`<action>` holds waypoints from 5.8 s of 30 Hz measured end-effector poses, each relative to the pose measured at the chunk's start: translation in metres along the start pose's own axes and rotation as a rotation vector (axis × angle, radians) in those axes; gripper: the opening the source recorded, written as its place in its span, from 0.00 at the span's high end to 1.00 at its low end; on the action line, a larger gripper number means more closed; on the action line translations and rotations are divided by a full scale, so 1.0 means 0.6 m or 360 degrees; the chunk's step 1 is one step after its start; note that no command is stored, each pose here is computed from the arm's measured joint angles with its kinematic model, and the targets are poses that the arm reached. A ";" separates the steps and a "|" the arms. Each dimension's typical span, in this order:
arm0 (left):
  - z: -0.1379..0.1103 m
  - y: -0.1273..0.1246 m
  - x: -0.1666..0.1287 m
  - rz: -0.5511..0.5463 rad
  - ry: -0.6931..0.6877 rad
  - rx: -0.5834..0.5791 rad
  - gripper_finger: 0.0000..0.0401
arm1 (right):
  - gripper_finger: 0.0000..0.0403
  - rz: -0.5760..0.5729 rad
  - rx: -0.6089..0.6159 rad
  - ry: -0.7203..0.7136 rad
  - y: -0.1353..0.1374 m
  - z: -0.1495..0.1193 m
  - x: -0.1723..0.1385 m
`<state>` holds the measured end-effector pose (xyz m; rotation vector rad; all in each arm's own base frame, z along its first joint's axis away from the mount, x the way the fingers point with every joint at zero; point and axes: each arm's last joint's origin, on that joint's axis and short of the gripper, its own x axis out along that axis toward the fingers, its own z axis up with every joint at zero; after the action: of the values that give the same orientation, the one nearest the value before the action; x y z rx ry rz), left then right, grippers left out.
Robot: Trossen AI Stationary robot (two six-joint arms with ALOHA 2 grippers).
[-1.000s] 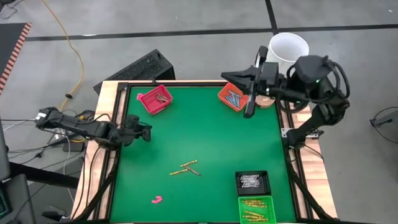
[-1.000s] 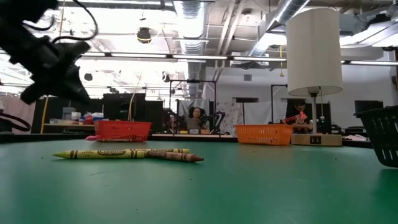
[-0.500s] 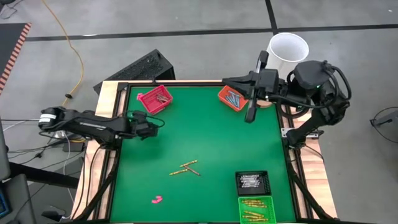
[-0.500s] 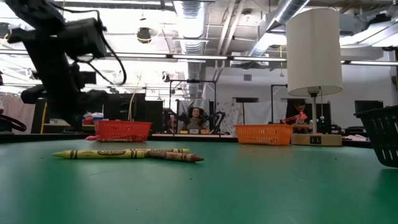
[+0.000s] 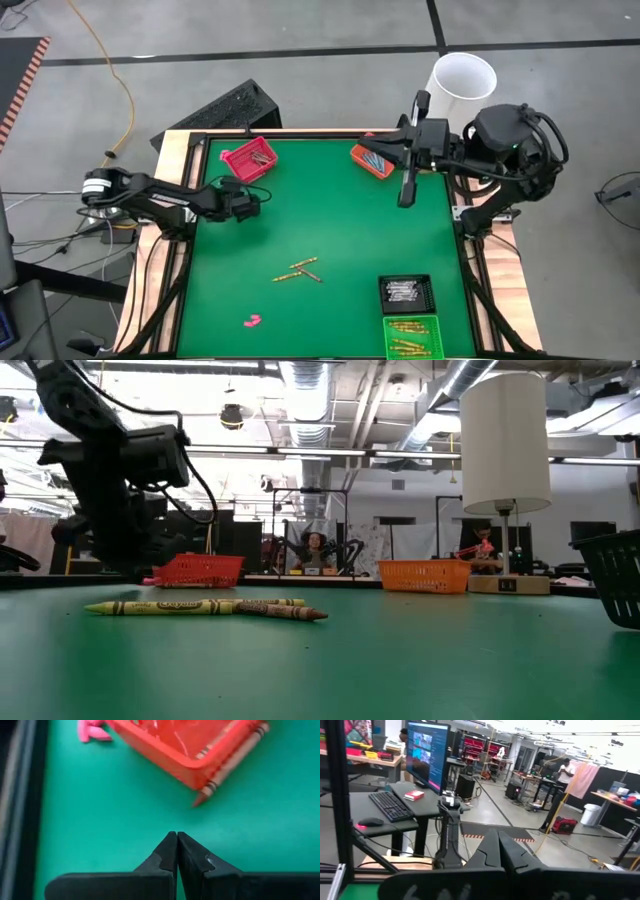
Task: Sort crayons
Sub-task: Put the brown crayon into the red bin
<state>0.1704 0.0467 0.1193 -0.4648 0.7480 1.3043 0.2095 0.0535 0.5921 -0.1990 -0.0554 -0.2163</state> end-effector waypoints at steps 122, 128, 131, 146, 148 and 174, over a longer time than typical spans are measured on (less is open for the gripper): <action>-0.023 0.033 0.025 -0.0235 -0.0384 -0.0234 1.00 | 1.00 -0.0097 0.0013 0.0571 0.047 -0.105 0.045; -0.033 0.030 0.040 -0.0270 -0.0306 -0.0215 1.00 | 1.00 -0.0074 0.0011 0.0567 0.052 -0.104 0.042; -0.037 0.021 0.038 -0.0332 -0.0313 -0.0154 1.00 | 1.00 -0.0050 0.0007 0.0562 0.058 -0.102 0.040; -0.049 -0.079 -0.081 -0.1853 -0.0111 0.0194 1.00 | 1.00 -0.0188 -0.0021 0.0747 0.052 -0.127 0.045; -0.045 -0.085 -0.092 -0.1888 -0.0106 0.0145 1.00 | 1.00 -0.0353 0.0061 0.0859 0.042 -0.148 0.059; 0.117 0.029 -0.294 -0.2559 -0.0757 -0.0493 1.00 | 1.00 -0.0781 0.0400 0.2549 -0.167 -0.751 0.383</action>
<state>0.1546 -0.0222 0.2962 -0.7182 -0.3192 -0.0514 0.4269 -0.1810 0.1875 0.2865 1.4669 -0.7983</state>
